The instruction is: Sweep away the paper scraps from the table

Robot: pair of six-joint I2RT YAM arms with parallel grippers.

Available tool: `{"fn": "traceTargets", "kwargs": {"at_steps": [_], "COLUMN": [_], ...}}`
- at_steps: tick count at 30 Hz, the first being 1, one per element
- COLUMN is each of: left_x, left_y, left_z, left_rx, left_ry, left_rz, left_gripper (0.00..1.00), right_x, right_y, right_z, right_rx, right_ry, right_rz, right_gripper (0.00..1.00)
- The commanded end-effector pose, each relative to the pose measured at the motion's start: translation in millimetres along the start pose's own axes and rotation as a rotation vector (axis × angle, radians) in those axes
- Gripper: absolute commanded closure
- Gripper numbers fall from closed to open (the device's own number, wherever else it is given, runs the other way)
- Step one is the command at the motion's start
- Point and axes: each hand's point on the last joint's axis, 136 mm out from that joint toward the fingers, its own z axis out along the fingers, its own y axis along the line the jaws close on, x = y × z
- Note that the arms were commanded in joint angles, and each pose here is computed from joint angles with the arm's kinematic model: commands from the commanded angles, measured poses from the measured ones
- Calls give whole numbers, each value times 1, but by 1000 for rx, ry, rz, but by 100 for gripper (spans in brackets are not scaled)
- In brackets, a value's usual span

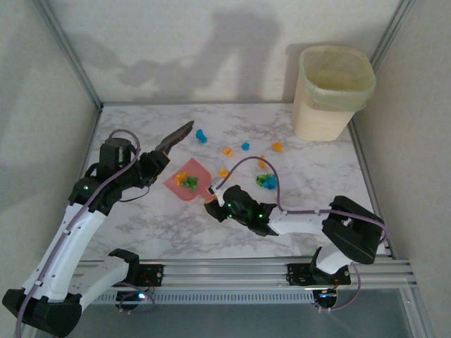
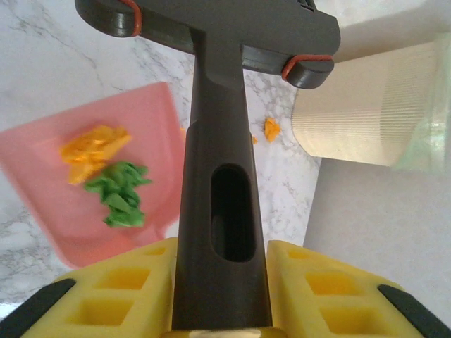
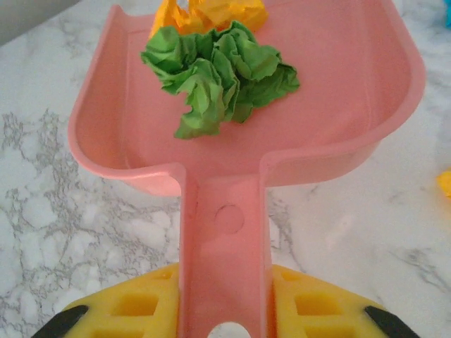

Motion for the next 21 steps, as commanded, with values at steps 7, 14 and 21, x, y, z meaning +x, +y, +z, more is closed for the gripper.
{"fn": "traceTargets", "kwargs": {"at_steps": [7, 14, 21], "left_x": [-45, -47, -26], "left_y": [3, 30, 60], "left_z": [-31, -22, 8], "left_rx": [-84, -108, -54], "left_ry": [-279, -347, -359], "left_rz": [56, 16, -19], "left_gripper": [100, 100, 100], "right_x": [-39, -44, -53], "right_y": [-20, -41, -75], "right_z": [-36, -50, -75], "right_rx": [102, 149, 230], "right_ry": [-128, -107, -88], "right_rz": [-17, 42, 126], "right_gripper": [100, 100, 100]}}
